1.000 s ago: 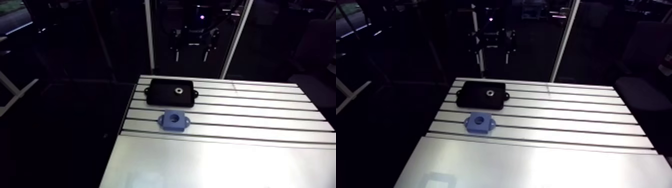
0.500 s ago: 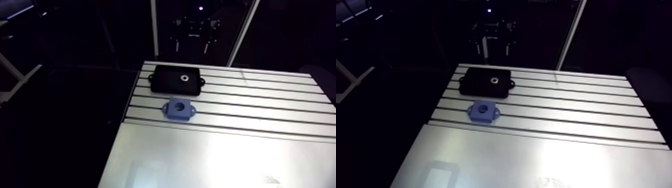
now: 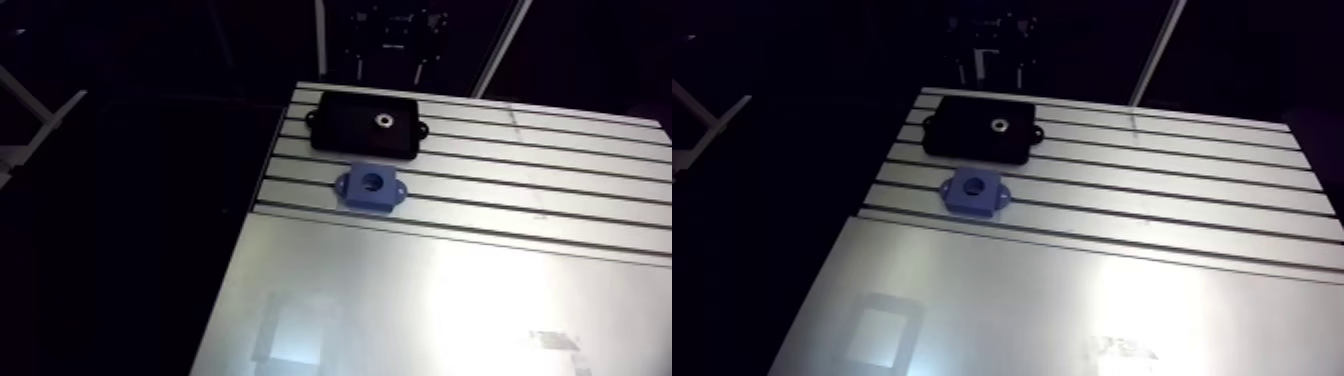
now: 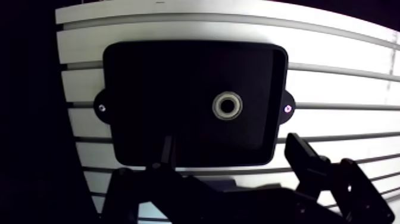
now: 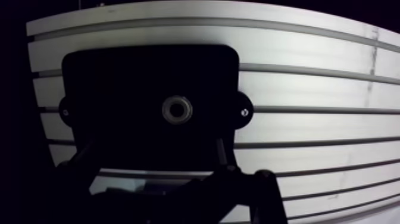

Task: Pick up the bearing and press it into the housing until flush.

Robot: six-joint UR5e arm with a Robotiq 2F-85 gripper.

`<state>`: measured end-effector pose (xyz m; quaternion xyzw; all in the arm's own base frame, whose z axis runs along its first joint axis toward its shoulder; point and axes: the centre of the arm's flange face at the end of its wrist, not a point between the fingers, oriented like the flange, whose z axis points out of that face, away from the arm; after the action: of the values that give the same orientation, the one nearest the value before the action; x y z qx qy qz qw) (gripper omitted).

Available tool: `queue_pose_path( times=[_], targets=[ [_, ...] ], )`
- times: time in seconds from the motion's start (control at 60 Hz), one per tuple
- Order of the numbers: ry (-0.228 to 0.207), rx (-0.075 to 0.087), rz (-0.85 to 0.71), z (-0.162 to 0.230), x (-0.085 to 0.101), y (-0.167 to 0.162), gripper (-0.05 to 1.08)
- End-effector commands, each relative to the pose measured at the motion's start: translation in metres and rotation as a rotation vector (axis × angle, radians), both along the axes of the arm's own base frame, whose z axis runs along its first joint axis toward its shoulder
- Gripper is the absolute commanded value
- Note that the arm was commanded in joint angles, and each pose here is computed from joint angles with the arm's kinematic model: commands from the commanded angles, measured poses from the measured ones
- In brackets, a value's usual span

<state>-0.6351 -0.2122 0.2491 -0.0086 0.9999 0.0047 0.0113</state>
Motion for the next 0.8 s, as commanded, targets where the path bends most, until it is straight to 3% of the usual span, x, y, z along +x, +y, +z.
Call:
queue_pose_path(
  times=[0.017,0.5,0.8],
  targets=[
    [-0.009,0.014,0.001,-0.009,-0.003,0.000,0.01],
    [-0.046,0.016,0.012,-0.034,-0.003,0.000,0.01],
    [-0.027,0.012,0.014,-0.038,-0.004,0.001,0.01]
  ],
)
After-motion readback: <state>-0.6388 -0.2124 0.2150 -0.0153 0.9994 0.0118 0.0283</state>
